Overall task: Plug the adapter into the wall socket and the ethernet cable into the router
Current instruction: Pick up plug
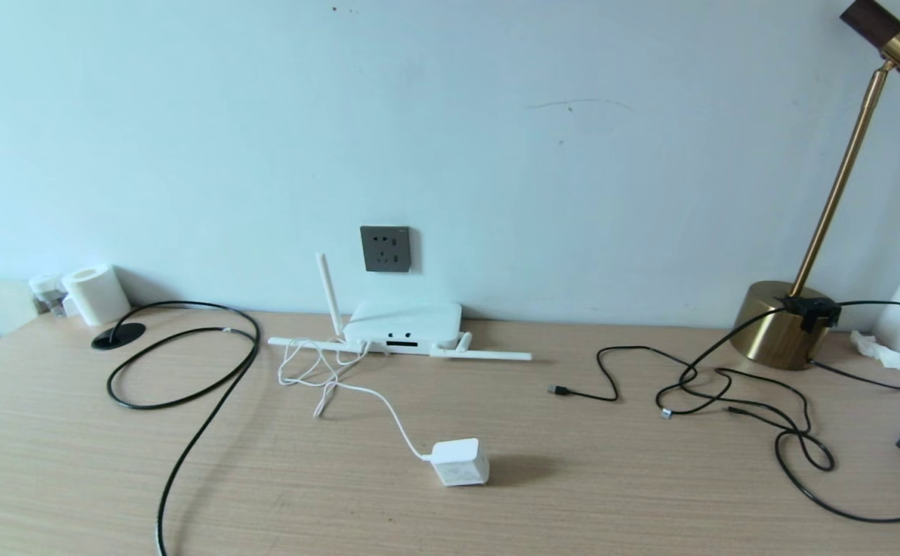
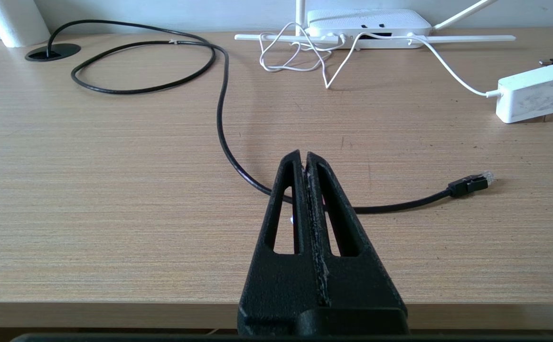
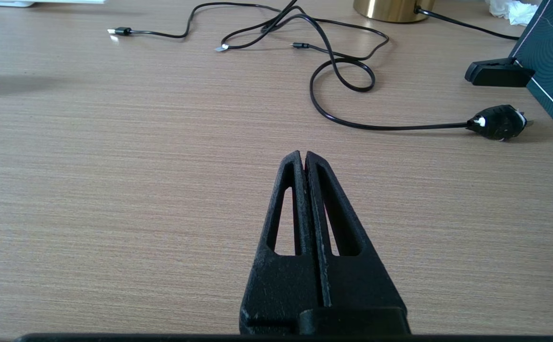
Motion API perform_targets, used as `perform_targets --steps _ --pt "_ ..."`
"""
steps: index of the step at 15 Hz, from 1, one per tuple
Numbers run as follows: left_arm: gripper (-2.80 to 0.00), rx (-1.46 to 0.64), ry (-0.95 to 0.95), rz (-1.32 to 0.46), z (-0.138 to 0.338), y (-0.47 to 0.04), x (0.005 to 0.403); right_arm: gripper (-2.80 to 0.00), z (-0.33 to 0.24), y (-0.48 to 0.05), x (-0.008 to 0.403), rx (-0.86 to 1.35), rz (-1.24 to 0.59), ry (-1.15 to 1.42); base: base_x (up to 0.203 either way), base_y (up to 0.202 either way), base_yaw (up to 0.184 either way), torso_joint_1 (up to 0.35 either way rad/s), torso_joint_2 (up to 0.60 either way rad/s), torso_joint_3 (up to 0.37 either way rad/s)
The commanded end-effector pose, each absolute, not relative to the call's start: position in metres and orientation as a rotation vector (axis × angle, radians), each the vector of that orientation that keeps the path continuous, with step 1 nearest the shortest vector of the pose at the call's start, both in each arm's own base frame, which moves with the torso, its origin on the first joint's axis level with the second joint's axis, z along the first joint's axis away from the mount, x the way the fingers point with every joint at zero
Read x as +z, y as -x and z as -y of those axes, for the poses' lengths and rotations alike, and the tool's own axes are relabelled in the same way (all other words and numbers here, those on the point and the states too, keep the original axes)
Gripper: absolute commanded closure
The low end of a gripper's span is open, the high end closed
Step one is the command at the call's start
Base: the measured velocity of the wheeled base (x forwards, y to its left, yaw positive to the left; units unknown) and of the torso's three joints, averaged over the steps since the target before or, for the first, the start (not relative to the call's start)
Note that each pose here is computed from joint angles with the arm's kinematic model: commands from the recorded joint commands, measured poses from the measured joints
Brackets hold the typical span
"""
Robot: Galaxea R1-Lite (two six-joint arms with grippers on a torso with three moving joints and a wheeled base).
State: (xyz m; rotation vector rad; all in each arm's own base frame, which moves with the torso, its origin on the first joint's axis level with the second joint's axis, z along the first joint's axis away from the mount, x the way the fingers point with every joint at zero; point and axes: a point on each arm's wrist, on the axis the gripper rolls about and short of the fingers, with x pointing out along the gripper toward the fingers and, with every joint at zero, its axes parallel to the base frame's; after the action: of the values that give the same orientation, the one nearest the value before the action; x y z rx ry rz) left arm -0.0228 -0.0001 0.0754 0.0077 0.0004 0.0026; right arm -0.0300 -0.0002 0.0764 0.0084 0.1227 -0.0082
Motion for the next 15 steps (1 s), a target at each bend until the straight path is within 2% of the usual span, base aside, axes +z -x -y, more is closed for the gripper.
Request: perform_targets --steps 1,15 --pt "0.0 0.003 -0.006 -0.002 0.0001 0.0228 0.0753 0.0 0.0003 0.0299 0.0762 -0.008 -0.126 -0.009 0.0 0.0 0.0 0.0 0.0 0.0" --pt "0.0 0.005 0.009 0.0 0.0001 0.0228 0.0755 0.0 0.0003 0.03 0.0767 -0.01 -0.124 -0.01 0.0 0.0 0.0 0.0 0.0 0.0"
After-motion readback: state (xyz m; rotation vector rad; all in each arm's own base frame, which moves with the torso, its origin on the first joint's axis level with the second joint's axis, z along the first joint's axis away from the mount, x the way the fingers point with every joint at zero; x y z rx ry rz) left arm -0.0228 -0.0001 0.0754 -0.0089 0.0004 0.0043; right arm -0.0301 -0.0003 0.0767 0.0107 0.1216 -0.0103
